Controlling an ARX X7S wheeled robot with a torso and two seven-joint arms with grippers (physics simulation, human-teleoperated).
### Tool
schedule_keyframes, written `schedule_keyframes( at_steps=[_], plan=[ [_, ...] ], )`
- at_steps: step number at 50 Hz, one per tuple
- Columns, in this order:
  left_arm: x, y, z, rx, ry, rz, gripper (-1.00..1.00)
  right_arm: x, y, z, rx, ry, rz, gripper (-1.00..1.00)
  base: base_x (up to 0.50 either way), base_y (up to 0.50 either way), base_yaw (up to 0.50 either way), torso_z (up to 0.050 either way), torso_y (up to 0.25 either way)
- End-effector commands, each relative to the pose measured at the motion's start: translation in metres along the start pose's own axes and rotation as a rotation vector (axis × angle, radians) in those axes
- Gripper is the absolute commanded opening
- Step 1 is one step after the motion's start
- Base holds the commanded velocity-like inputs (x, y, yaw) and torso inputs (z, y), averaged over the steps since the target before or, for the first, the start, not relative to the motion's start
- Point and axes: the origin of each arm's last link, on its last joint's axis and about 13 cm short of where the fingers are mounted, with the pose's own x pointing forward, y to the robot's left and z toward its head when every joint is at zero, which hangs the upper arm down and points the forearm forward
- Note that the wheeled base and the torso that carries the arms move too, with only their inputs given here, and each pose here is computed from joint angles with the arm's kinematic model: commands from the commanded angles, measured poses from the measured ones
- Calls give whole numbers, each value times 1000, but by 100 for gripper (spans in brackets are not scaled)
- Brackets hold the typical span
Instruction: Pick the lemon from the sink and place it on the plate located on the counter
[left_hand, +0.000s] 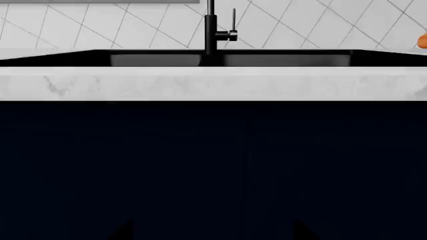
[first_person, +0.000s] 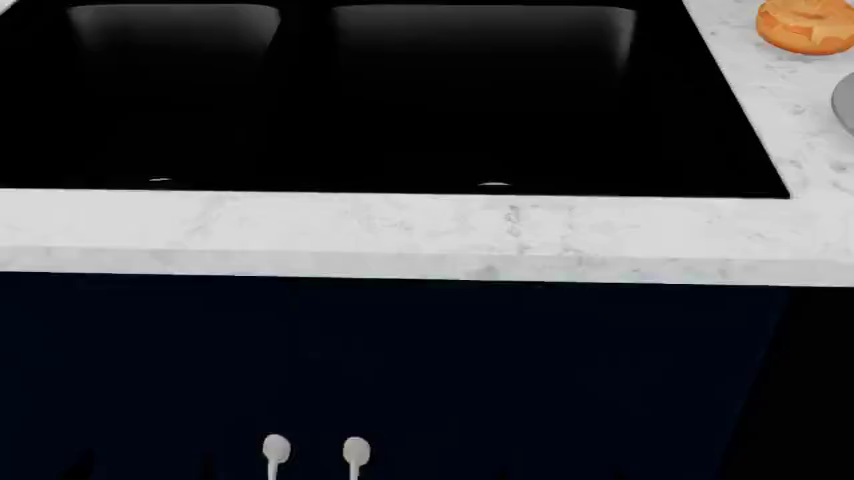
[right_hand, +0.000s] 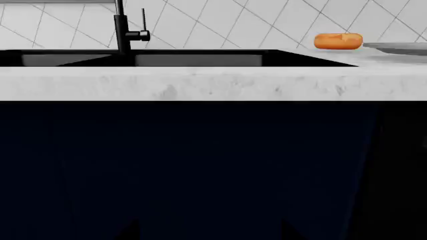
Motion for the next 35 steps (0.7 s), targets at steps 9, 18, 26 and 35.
schedule_keyframes(
  at_steps=[9, 18, 26, 35],
  plan=[
    [-2, 2, 21, 19, -35, 35, 100, -3, -8, 30, 170, 28, 285, 100, 0, 0, 0, 0, 0],
    [-9, 5, 73, 74, -109, 19, 100, -6, -10, 95, 132, -50, 335, 100, 0, 0, 0, 0, 0],
    [-6, 5, 119, 125, -172, 5, 100, -1, -7, 146, 65, -108, 353, 100, 0, 0, 0, 0, 0],
    [14, 7, 164, 176, -198, -18, 100, 14, -8, 179, 60, -138, 349, 100, 0, 0, 0, 0, 0]
  ],
)
